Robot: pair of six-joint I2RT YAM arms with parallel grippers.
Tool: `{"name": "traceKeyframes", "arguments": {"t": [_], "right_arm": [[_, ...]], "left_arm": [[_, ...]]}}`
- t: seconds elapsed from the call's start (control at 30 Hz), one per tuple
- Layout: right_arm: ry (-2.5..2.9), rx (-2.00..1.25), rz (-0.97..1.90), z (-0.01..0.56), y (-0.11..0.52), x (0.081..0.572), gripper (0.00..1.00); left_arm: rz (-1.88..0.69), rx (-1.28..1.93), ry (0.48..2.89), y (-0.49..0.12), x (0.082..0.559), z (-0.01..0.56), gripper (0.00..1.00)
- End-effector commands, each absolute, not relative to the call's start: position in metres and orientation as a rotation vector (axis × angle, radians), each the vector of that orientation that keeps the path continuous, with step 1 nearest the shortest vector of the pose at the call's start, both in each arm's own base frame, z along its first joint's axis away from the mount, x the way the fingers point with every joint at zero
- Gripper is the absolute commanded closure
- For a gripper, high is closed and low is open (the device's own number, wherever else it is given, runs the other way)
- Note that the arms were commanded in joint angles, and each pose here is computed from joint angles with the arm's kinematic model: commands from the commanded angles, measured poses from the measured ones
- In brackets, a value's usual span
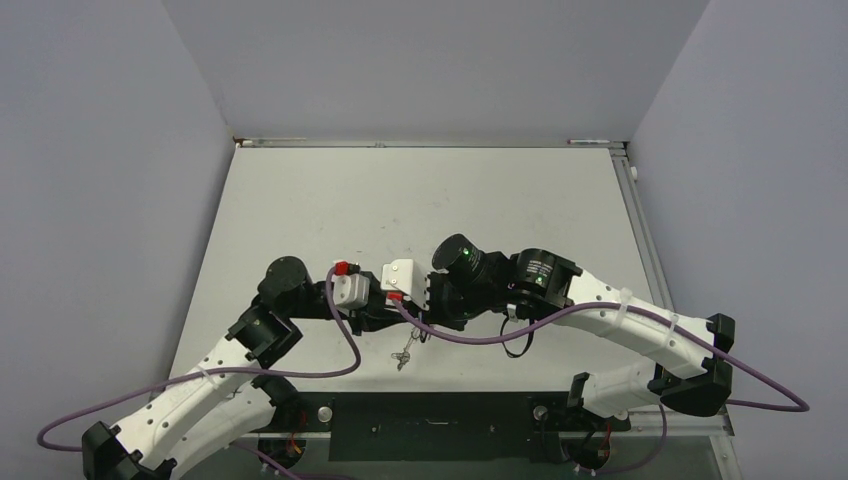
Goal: Put the keys on the keyring
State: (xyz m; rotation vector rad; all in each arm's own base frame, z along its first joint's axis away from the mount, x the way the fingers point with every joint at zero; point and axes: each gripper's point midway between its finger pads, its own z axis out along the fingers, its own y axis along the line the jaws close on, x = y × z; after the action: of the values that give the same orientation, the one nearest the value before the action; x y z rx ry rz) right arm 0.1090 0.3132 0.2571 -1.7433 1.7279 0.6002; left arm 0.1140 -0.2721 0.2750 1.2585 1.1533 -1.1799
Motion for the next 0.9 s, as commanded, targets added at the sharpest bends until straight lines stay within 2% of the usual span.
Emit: {"name": "traceKeyframes", "arguments": {"t": [0.0,0.4,0.57,0.7,0.87], "right_arm": [[1.649,-1.714,0.627,0.28,0.324,0.11,0.95],[1.63,-1.721,0.633,0.282,0.328,0.107,0.95],[1.623,-1.724,0.638,0.282,0.33,0.105,0.95],[1.622,-1.727,0.635,0.282,0.331,0.104,0.95],[1.582,-1.694,0.646,0.291,0.333,0.105,0.95]], "left_arm": [[-1.203,1.272,1.097,-0.275,0.109,0.286,0.8],[-1.22,1.276,1.119,-0.28,0.109,0.281,0.81],[-1.211,1.278,1.117,-0.281,0.109,0.28,0.87],[-1.21,1.279,1.103,-0.281,0.107,0.282,1.0],[-1.203,1.287,1.078,-0.28,0.103,0.286,1.0]]}}
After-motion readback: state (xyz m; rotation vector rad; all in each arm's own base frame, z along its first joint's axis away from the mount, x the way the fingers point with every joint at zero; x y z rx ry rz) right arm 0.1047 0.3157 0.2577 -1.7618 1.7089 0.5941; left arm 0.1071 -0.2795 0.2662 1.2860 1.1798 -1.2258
